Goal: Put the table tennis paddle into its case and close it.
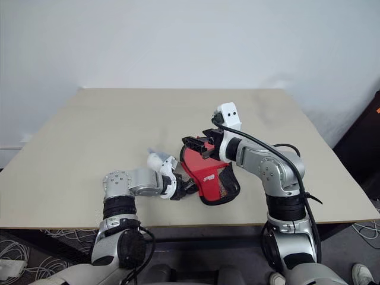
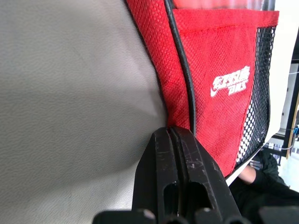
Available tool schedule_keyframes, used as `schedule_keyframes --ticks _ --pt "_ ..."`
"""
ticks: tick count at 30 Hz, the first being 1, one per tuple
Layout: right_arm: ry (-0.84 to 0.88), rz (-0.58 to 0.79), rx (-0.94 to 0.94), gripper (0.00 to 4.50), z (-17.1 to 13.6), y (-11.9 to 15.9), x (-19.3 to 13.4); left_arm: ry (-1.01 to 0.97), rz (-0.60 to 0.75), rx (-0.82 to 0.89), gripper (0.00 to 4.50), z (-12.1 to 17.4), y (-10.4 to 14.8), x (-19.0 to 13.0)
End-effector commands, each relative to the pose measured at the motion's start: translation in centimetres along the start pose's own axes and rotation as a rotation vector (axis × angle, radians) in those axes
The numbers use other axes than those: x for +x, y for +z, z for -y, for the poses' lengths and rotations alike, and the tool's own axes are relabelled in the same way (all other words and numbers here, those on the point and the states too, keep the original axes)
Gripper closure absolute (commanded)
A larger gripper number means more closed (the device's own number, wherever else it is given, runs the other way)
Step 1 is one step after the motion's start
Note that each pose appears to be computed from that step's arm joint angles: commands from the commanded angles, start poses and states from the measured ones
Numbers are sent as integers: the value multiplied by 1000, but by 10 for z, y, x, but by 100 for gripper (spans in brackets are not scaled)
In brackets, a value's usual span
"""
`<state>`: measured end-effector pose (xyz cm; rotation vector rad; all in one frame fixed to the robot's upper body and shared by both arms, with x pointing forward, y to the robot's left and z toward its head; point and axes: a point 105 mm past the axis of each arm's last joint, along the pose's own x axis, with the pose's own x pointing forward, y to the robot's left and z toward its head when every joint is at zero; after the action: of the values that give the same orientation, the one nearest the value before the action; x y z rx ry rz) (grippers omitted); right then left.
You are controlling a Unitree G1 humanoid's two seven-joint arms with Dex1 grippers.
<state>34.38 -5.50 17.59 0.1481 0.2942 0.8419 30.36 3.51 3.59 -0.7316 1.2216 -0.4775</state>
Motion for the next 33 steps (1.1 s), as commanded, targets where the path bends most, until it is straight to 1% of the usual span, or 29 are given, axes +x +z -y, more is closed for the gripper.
schedule_keyframes --ticks 1,7,11,14,18,20,21,22,23,30,33 --pt "23 57 -48 0 -9 19 -1 12 -103 68 446 -7 -23 4" --pt "29 55 -47 0 -9 19 1 -11 -116 150 446 -13 -27 -15" --pt "32 54 -46 0 -9 19 2 -7 -112 150 446 -15 -25 -18" --pt "36 54 -47 0 -10 19 4 -44 -95 124 397 -7 -23 -14" --pt "38 53 -48 0 -11 18 5 -104 -78 89 273 3 -20 -11" --pt "39 53 -49 0 -11 18 5 -147 -58 61 201 10 -17 -9" --pt "39 53 -50 0 -11 18 5 -130 -54 59 173 9 -16 -8" --pt "39 53 -50 0 -12 18 5 -121 -53 48 134 7 -15 -7" --pt "39 52 -50 0 -12 17 5 -113 -52 42 108 6 -14 -6" --pt "40 52 -50 0 -13 17 4 -85 -45 -19 108 4 -13 4" --pt "43 54 -49 0 -14 17 5 -94 -14 -72 108 6 -8 8"
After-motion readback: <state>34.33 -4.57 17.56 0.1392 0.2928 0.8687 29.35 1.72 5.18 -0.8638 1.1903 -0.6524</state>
